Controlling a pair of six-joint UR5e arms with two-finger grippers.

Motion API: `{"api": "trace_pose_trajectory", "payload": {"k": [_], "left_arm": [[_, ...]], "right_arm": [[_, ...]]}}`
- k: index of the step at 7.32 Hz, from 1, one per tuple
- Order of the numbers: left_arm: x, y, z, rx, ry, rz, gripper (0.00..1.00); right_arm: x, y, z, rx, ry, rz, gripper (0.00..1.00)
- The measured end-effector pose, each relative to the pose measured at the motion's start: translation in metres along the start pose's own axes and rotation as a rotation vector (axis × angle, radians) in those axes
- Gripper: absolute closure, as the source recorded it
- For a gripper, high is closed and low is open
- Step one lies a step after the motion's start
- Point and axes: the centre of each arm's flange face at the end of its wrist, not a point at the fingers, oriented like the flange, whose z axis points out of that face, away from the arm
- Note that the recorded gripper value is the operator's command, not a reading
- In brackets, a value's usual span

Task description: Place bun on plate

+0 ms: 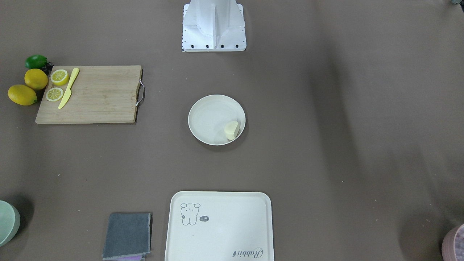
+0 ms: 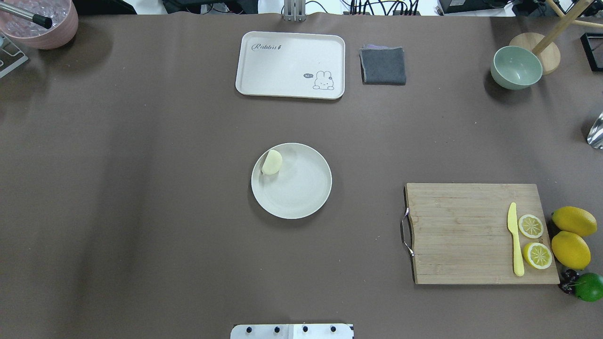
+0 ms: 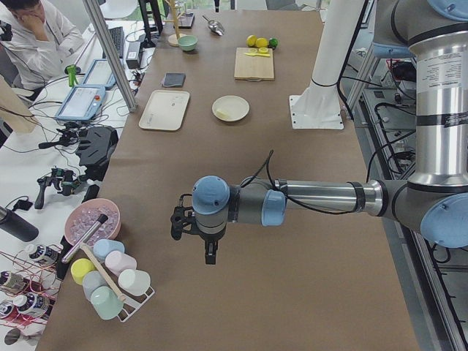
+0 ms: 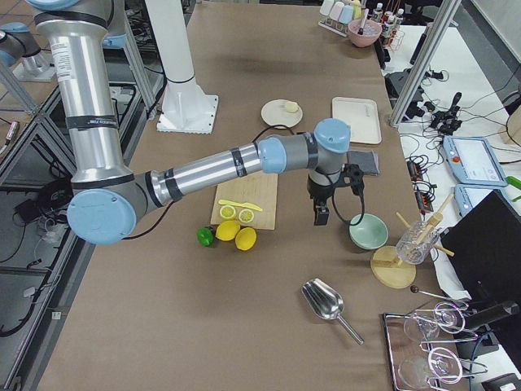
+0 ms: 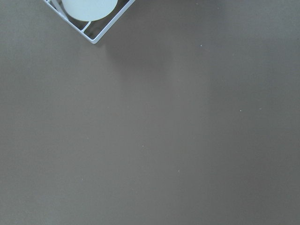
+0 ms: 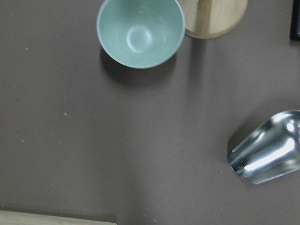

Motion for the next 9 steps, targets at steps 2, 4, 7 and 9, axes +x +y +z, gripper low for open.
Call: {"api": "trace_pose_trajectory", "payload": {"k": [2, 4, 7, 9], "left_arm": [[0.003, -0.006, 0.007, -0.024, -0.051, 0.006, 0.02], [0.007, -0.012, 0.007, -0.023, -0.081, 0.019, 0.02], [0.01, -0.016, 0.005, -0.018, -0.086, 0.026, 0.02], [0.011, -0.017, 0.004, -0.016, -0.086, 0.027, 0.02]], "right_arm": [[0.071, 0.066, 0.022, -0.056, -0.039, 0.068, 0.0], [0.091, 0.087, 0.026, -0.062, -0.045, 0.105, 0.0], [0.116, 0.116, 0.025, -0.061, -0.014, 0.146, 0.0], [0.132, 0.135, 0.029, -0.091, 0.108, 0.124, 0.0]]}}
